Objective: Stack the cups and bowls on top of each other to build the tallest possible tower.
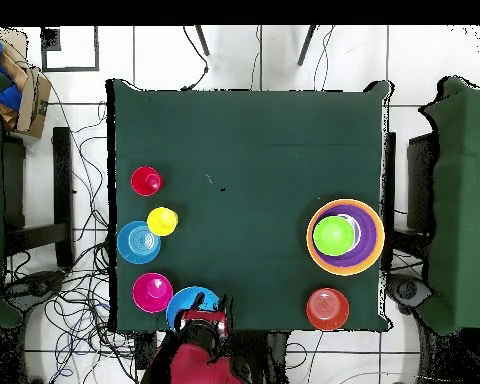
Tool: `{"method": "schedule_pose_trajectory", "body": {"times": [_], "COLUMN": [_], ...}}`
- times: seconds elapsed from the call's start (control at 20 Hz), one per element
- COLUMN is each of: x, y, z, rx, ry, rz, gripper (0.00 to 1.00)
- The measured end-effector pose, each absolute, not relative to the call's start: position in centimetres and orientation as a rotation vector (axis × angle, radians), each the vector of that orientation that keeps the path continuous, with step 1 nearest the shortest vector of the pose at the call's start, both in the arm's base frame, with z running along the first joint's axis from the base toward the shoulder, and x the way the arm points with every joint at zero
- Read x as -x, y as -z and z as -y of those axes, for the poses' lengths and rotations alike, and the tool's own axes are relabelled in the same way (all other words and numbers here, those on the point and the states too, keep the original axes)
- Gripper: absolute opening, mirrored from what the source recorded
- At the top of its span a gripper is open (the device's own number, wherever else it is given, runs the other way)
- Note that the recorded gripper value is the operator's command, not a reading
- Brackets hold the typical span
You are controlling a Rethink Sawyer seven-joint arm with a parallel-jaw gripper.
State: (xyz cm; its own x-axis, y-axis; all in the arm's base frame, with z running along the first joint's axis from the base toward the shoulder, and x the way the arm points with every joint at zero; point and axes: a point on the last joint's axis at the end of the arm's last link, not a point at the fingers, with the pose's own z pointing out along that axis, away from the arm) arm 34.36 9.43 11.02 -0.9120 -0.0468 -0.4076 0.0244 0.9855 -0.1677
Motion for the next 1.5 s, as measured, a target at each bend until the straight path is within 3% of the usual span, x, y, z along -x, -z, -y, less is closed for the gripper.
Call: {"method": "schedule_pose_trajectory", "body": {"times": [0.85, 1.5], "x": [-32.1, -31.1], "y": [-5.2, -4.7], "z": [-5.7, -5.3], "rx": [-0.042, -0.094], "ry": [0.220, 0.285], "rz": [-2.676, -2.693], "gripper": [1.00, 1.00]}}
